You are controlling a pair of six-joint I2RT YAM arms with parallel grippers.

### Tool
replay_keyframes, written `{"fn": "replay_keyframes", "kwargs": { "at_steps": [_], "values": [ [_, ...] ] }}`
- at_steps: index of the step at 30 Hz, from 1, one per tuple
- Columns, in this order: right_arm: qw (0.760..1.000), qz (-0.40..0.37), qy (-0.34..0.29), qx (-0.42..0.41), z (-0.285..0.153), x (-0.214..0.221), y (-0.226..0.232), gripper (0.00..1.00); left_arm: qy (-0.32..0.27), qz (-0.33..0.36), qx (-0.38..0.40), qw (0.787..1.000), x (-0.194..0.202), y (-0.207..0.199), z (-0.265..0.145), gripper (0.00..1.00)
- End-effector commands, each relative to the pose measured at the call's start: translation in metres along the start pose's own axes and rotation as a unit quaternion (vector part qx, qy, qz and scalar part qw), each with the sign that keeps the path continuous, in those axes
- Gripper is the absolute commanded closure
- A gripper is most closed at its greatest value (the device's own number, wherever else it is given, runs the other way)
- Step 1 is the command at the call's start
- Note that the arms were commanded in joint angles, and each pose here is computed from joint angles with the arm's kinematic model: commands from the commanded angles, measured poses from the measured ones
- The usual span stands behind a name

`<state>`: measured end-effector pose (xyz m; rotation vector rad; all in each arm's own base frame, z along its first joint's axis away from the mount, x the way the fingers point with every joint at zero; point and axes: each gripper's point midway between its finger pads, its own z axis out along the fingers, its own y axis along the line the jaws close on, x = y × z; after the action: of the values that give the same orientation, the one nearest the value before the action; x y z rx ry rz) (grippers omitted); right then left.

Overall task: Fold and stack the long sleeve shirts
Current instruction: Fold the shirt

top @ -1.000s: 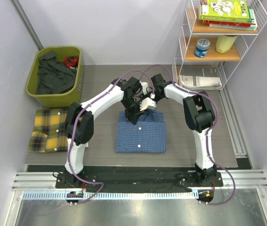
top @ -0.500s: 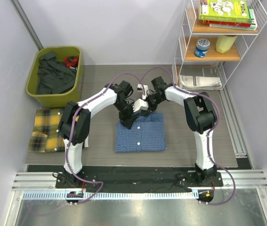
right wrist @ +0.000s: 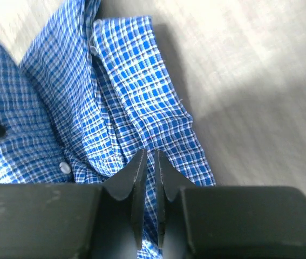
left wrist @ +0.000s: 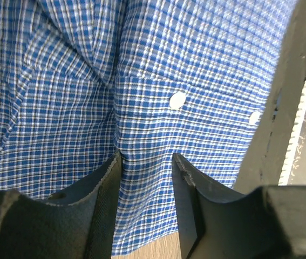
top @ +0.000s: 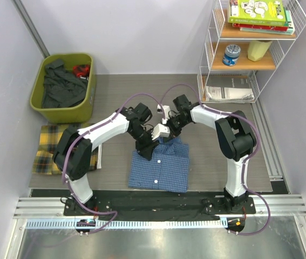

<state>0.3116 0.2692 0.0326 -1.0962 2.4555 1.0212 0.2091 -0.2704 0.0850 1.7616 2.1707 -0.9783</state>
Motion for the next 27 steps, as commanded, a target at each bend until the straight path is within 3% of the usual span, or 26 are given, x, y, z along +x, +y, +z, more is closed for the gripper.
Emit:
{"fn": "replay_keyframes", "kwargs": {
  "at_steps": [1, 7, 15, 27],
  "values": [
    [0.996, -0.03, -0.066, 0.057, -0.035, -0.057, -0.014, 0.86, -0.037, 0.018, -0.006, 0.999, -0.026, -0.003, -0.013, 0.57],
    [0.993, -0.019, -0.099, 0.054, -0.057, -0.079, -0.008, 0.86, -0.04, 0.029, -0.019, 0.999, -0.034, 0.009, -0.011, 0.46],
    [0.989, 0.079, -0.063, -0.112, -0.04, -0.035, 0.05, 0.84, -0.038, 0.032, -0.003, 0.999, -0.038, 0.013, 0.005, 0.41],
    [0.983, 0.122, -0.011, -0.134, 0.013, -0.005, 0.013, 0.85, -0.022, 0.057, -0.012, 0.998, -0.037, 0.019, 0.036, 0.36]
  ]
}}
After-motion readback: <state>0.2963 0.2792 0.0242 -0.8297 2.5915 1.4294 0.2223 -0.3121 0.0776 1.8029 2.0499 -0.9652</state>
